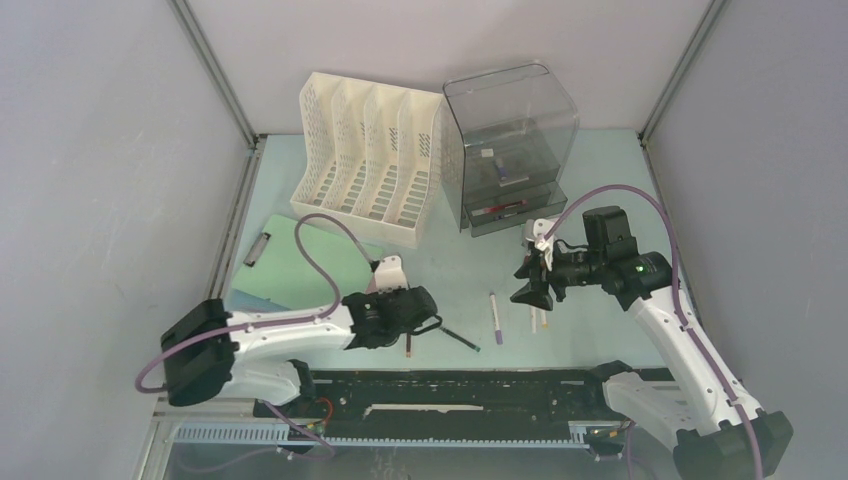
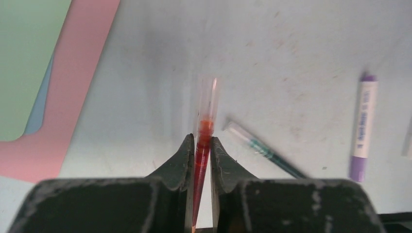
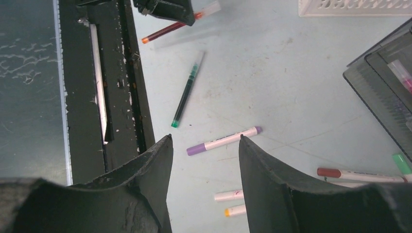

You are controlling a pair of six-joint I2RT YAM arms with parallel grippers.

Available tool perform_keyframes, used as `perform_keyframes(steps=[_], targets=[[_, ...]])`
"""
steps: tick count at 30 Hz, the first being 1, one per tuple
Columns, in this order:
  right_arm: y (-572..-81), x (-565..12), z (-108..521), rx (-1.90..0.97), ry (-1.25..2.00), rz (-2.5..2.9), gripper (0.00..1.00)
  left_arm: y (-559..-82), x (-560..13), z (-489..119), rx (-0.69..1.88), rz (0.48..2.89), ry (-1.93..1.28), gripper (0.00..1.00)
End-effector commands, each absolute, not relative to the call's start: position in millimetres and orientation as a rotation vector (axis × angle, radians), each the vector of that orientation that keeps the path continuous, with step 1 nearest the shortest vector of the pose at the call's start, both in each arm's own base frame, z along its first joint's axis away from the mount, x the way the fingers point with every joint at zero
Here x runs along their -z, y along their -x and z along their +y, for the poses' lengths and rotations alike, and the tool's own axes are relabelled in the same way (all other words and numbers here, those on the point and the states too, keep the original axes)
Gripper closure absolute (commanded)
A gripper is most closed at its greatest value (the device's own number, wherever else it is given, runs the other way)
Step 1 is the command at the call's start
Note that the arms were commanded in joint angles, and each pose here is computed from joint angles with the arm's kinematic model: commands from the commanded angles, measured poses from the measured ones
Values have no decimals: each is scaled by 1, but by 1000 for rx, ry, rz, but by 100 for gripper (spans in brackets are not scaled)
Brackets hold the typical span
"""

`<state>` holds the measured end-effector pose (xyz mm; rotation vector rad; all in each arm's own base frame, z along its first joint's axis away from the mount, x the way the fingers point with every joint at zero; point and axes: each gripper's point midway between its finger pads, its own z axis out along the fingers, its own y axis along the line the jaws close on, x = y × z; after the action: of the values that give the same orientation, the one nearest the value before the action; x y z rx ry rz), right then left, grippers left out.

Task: Organize the desk
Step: Pick up the stationery from the center of the board.

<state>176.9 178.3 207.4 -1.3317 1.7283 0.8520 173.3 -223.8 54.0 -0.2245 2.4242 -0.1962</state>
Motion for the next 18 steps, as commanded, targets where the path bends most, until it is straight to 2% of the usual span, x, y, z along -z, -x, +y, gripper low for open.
perform_keyframes(steps=[1,12,18], targets=[[-168,-220,186,-952,1322,1681,40,-204,-105,-246,438,2201,238,100],[-151,-239,193,-1110,1295,1595,40,-235,-232,-276,864,1721,196,100],[-145,-253,194,-1198,1247,1560,40,-236,-277,-304,1031,1561,100,100]])
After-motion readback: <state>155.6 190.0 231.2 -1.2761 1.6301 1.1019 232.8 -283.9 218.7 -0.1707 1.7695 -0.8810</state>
